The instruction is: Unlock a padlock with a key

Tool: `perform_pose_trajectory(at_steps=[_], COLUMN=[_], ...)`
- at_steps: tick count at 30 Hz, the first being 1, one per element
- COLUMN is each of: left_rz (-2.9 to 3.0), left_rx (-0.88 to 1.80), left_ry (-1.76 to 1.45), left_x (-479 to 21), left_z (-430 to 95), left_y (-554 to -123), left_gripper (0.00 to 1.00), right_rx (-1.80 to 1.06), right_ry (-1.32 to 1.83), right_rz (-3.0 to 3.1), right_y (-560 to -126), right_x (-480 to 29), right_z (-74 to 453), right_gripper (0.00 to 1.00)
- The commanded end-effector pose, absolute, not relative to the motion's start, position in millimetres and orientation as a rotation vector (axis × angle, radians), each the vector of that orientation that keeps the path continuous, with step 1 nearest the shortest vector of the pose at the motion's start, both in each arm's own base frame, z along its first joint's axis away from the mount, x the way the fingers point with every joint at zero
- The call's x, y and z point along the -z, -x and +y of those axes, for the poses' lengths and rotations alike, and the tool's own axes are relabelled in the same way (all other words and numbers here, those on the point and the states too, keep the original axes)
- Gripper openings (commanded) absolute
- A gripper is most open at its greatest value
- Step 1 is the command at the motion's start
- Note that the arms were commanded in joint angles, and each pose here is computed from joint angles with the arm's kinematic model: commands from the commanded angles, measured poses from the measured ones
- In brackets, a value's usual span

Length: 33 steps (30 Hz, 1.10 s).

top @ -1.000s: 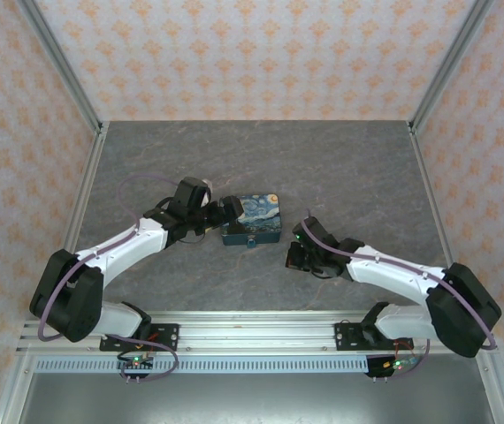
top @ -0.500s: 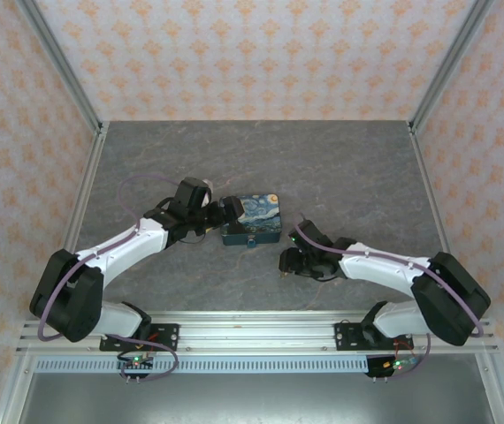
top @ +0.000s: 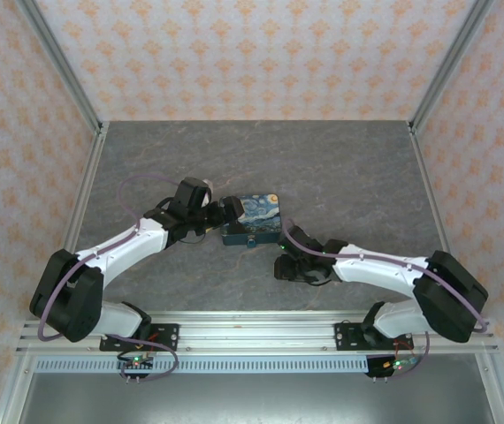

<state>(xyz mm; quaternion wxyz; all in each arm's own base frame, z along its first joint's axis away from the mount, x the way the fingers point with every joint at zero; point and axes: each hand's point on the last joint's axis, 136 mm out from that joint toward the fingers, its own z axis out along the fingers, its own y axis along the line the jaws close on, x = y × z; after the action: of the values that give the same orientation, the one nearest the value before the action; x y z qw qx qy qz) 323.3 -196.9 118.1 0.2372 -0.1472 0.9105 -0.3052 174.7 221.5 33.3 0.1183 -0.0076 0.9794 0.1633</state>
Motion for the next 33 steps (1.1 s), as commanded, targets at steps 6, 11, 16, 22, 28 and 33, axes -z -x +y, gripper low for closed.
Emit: perform_pose_trajectory(at_steps=[6, 11, 16, 22, 28, 33], left_rz=[2.471, 2.472, 2.478, 2.478, 2.478, 2.474], left_rx=[0.854, 0.852, 0.849, 0.847, 0.848, 0.85], left_ry=[0.394, 0.395, 0.398, 0.394, 0.397, 0.4], left_x=[-127.6, -126.4, -123.9, -123.9, -123.5, -124.6], left_z=[-200.5, -200.5, -200.5, -200.7, -201.0, -200.7], left_y=[-325.9, -326.3, -326.6, -326.9, -327.5, -327.7], left_gripper=[1.0, 1.0, 1.0, 1.0, 1.0, 1.0], right_rx=[-0.445, -0.425, -0.424, -0.452, -0.39, -0.377], right_ry=[0.073, 0.107, 0.12, 0.14, 0.176, 0.172], right_rz=[2.804, 2.825, 2.867, 2.889, 2.897, 2.889], right_y=[-194.9, -195.7, -192.1, -186.3, -183.1, -184.4], right_x=[-45.4, -38.4, -25.8, -21.1, -20.3, -20.8], right_z=[234.5, 237.9, 241.2, 244.7, 237.5, 235.8], right_gripper=[0.47, 0.47, 0.46, 0.4, 0.31, 0.25])
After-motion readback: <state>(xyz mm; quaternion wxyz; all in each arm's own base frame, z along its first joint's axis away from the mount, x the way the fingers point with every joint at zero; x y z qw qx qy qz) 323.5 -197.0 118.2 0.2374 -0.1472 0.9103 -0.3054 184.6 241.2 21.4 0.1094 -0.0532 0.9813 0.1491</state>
